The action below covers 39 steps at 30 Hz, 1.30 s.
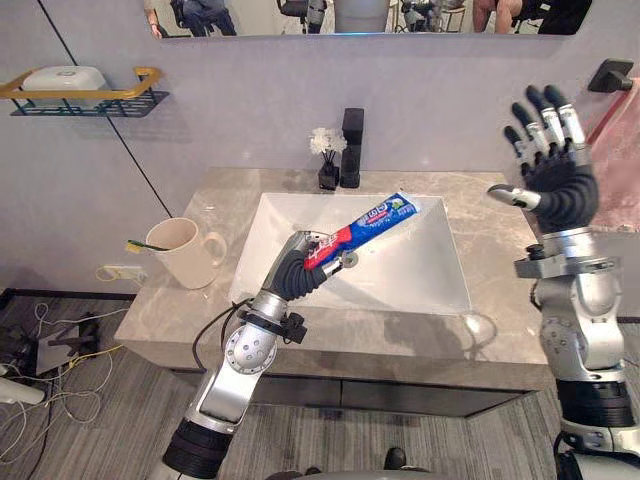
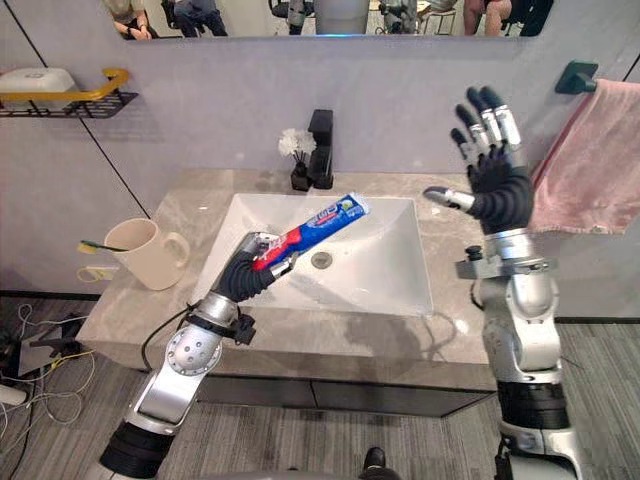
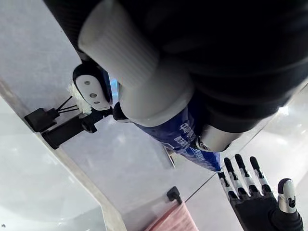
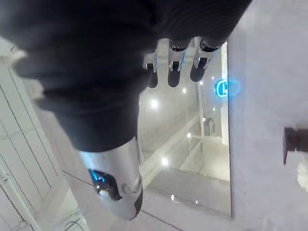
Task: Organize washtable
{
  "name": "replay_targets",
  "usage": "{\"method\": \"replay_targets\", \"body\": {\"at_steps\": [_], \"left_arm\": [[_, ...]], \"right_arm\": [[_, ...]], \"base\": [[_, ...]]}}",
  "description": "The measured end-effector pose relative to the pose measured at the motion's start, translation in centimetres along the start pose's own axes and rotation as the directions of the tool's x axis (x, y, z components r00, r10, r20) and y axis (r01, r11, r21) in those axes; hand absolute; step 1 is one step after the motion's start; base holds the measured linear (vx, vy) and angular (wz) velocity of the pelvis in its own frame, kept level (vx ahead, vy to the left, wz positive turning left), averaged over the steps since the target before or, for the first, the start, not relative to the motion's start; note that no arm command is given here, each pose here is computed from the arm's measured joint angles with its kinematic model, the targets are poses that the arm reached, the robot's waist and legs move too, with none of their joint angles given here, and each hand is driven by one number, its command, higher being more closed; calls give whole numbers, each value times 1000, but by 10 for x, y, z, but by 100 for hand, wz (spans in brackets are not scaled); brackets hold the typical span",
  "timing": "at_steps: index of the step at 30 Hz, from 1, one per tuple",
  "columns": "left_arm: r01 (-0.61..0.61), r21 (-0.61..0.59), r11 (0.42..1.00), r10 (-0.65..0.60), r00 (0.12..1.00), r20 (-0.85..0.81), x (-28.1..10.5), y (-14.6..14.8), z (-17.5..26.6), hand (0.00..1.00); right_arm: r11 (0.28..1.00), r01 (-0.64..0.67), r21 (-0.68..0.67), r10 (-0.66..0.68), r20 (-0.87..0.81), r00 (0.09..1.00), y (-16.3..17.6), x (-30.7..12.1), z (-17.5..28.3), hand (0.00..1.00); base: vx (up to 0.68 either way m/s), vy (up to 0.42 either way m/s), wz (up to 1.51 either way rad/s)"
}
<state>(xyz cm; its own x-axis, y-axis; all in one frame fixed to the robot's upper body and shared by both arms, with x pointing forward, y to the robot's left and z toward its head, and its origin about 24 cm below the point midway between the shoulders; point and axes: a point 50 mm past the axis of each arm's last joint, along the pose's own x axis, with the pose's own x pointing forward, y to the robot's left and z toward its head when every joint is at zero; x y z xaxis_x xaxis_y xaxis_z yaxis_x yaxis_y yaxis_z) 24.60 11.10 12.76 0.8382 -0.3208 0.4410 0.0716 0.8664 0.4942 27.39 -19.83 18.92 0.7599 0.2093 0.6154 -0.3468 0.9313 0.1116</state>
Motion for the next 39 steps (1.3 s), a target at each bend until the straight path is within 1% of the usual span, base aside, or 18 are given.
{"method": "replay_targets", "body": {"at_steps": [1,3,5,11,14,17,21,22,27,29,35,39], "left_arm": [[-12,0,1000,12,1000,4,0,2,1,100],[-75,0,997,75,997,14,2,10,3,100],[-100,2,995,100,995,23,4,14,4,100],[-140,-3,990,140,990,32,6,18,6,100],[-159,-13,987,159,987,33,7,17,7,100],[-155,-28,987,156,987,39,7,14,9,100],[-123,-55,991,126,991,51,8,4,14,100],[-110,-66,992,114,992,58,9,0,15,100],[-93,-111,989,104,990,93,16,-6,24,100],[-85,-123,989,97,991,97,16,-9,25,100],[-49,-139,989,64,992,108,15,-18,29,100],[-31,-152,988,48,993,110,15,-22,30,100]], "right_arm": [[1000,-6,19,6,-9,1000,3,0,-3,0],[996,-30,81,34,-43,999,14,-1,-15,0],[991,-46,129,54,-62,997,21,-1,-22,0],[965,-41,259,70,-105,992,39,-3,-41,0],[938,-39,343,81,-110,991,51,-4,-49,0],[913,-49,405,104,-115,988,63,-4,-54,0],[884,-54,464,121,-117,986,74,-4,-59,0],[867,-50,496,123,-116,986,78,-5,-61,0],[834,-35,550,127,-131,983,86,-6,-68,0],[826,-25,563,123,-137,983,88,-6,-70,0],[799,-49,599,153,-124,981,101,-2,-71,0],[785,-93,612,192,-98,976,114,7,-67,0]], "base": [[0,0,0],[8,3,2],[17,11,4],[3,2,1],[3,11,0],[0,0,0],[0,0,0],[0,0,0],[0,0,0],[0,0,0],[0,0,0],[0,0,0]]}}
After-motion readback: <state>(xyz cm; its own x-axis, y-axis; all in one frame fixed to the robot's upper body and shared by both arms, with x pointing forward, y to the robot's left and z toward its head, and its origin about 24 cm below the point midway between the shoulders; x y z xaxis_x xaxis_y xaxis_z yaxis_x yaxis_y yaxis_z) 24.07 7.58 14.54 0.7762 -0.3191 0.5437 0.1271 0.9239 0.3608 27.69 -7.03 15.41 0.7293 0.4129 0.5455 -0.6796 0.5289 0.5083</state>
